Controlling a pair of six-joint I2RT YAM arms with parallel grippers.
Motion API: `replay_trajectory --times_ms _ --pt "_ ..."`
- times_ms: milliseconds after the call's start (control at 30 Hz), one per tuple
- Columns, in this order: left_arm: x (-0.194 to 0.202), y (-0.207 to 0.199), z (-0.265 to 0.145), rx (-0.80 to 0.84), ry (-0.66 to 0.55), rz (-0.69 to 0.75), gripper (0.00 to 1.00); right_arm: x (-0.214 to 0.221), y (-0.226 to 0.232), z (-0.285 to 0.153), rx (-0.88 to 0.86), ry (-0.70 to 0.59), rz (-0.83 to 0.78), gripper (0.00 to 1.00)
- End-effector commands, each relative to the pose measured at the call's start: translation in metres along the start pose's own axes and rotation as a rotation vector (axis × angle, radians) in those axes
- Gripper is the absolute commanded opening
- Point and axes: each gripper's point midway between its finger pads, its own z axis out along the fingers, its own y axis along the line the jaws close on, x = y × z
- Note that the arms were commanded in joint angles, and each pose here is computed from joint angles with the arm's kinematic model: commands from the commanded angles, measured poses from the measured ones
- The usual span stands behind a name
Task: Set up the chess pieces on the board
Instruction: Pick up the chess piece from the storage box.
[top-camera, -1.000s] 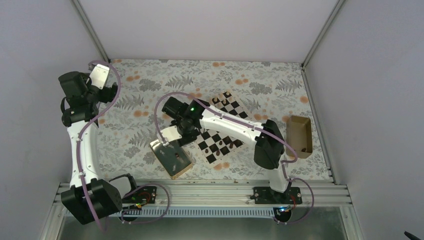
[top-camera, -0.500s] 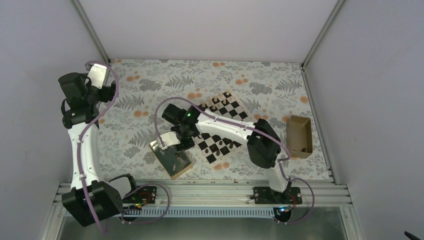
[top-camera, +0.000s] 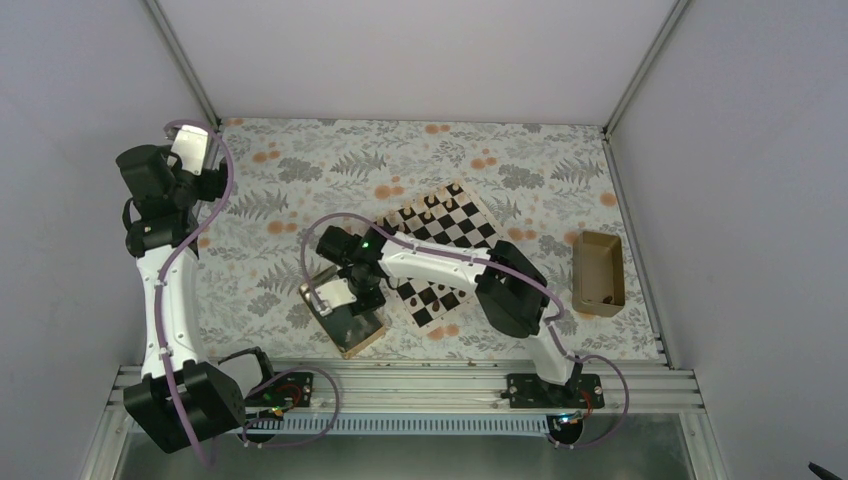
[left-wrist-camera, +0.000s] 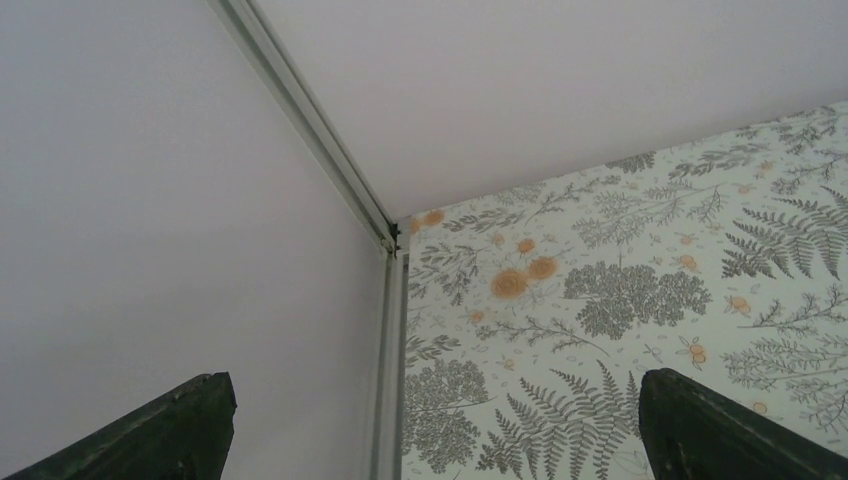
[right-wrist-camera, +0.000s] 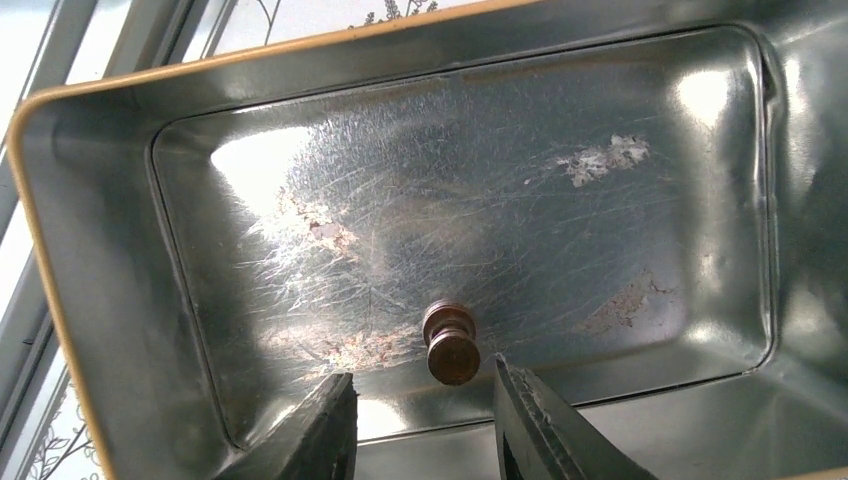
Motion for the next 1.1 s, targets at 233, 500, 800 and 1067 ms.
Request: replay_trajectory --times_ms 233,500,800,1067 --pt "-0.004 0.007 -0.005 -0.043 -0.039 -0.042 1.0 0.004 -0.001 0.026 0.025 0.057 -0.007 0.38" --pt "-0.009 0.006 -0.008 -0.041 -0.062 -0.054 1.0 0.009 -0.003 0.034 0.035 0.08 -0.002 0.3" --pt "-0.009 0.004 -0.006 -0.028 -0.065 -0.061 1.0 0.002 -0.001 0.025 0.022 0.063 0.01 0.06" --pt "-0.014 0.005 -0.009 -0.031 -0.081 -0.075 1.0 -0.01 -0.014 -0.01 0.163 -0.011 0.024 0.04"
